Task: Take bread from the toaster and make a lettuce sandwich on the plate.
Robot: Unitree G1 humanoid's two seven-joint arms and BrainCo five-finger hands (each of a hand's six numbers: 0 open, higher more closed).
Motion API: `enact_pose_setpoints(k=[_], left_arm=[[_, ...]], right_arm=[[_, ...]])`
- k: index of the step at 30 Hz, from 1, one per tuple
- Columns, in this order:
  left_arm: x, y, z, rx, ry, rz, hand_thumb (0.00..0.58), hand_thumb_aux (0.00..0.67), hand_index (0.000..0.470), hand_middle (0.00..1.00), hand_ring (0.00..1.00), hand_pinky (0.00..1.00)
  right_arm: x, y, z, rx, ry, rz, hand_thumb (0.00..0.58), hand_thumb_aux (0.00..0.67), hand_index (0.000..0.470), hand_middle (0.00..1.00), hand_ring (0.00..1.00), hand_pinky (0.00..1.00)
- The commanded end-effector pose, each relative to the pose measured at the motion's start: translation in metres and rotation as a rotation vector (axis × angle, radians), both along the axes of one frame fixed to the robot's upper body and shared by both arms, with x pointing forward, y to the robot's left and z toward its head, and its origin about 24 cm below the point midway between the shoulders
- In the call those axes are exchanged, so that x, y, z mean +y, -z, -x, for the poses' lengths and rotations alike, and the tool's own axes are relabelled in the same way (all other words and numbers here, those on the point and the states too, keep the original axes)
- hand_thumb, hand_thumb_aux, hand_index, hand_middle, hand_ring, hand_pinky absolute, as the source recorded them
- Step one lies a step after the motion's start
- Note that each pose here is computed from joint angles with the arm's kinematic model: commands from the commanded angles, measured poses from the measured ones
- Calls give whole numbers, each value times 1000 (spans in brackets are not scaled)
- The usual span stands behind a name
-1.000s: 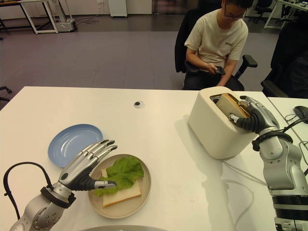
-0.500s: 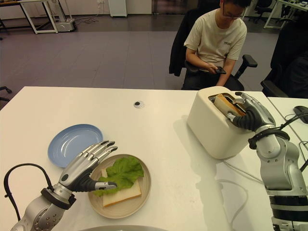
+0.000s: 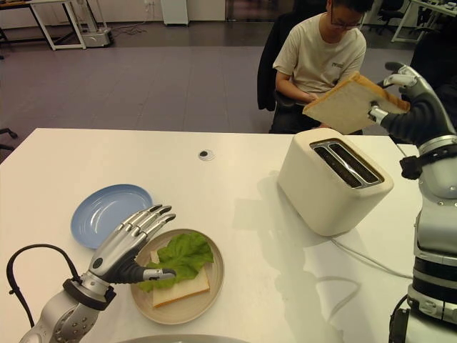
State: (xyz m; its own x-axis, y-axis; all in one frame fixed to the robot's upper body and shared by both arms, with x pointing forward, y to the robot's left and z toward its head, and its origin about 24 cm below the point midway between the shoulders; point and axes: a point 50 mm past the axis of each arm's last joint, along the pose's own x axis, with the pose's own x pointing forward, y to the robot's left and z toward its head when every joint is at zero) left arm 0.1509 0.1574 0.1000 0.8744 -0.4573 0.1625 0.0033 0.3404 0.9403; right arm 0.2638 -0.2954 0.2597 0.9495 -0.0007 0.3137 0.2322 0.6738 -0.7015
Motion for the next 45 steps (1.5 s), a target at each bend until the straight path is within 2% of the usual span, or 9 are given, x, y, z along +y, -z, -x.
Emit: enact_pose_setpoints(k=[1, 9, 17, 27, 40, 41, 42, 43, 45], left_arm=[[1, -11, -1, -86, -14, 18, 0, 0, 0, 0, 0, 0], [4, -31, 2, -254, 0, 116, 0, 0, 0, 0, 0, 0], [-2, -38, 9, -309, 107, 165, 0, 0, 0, 0, 0, 0], [-6, -36, 11, -289, 136, 156, 0, 0, 0, 0, 0, 0], [-8, -27, 15, -227, 136, 142, 0, 0, 0, 4, 4, 4], [-8, -27, 15, -224, 136, 141, 0, 0, 0, 0, 0, 0], [-8, -27, 15, -222, 135, 141, 0, 0, 0, 0, 0, 0], [-8, -27, 15, -220, 135, 140, 0, 0, 0, 0, 0, 0], [-8, -26, 15, -217, 134, 140, 0, 0, 0, 4, 4, 4]], right_arm=[[28, 6, 6, 134, -248, -236, 580, 670, 470, 0, 0, 0], [89, 46, 34, 610, -705, -542, 580, 670, 470, 0, 0, 0], [172, 125, 62, 1059, -882, -696, 580, 670, 470, 0, 0, 0], [206, 163, 70, 1250, -877, -709, 580, 670, 470, 0, 0, 0], [201, 166, 58, 1181, -822, -463, 580, 670, 470, 0, 0, 0], [200, 165, 57, 1168, -817, -449, 458, 363, 254, 0, 0, 0], [200, 165, 56, 1161, -817, -441, 190, 121, 85, 0, 0, 0], [200, 165, 56, 1157, -818, -433, 0, 0, 0, 0, 0, 0], [200, 164, 55, 1143, -821, -418, 0, 0, 0, 0, 0, 0]])
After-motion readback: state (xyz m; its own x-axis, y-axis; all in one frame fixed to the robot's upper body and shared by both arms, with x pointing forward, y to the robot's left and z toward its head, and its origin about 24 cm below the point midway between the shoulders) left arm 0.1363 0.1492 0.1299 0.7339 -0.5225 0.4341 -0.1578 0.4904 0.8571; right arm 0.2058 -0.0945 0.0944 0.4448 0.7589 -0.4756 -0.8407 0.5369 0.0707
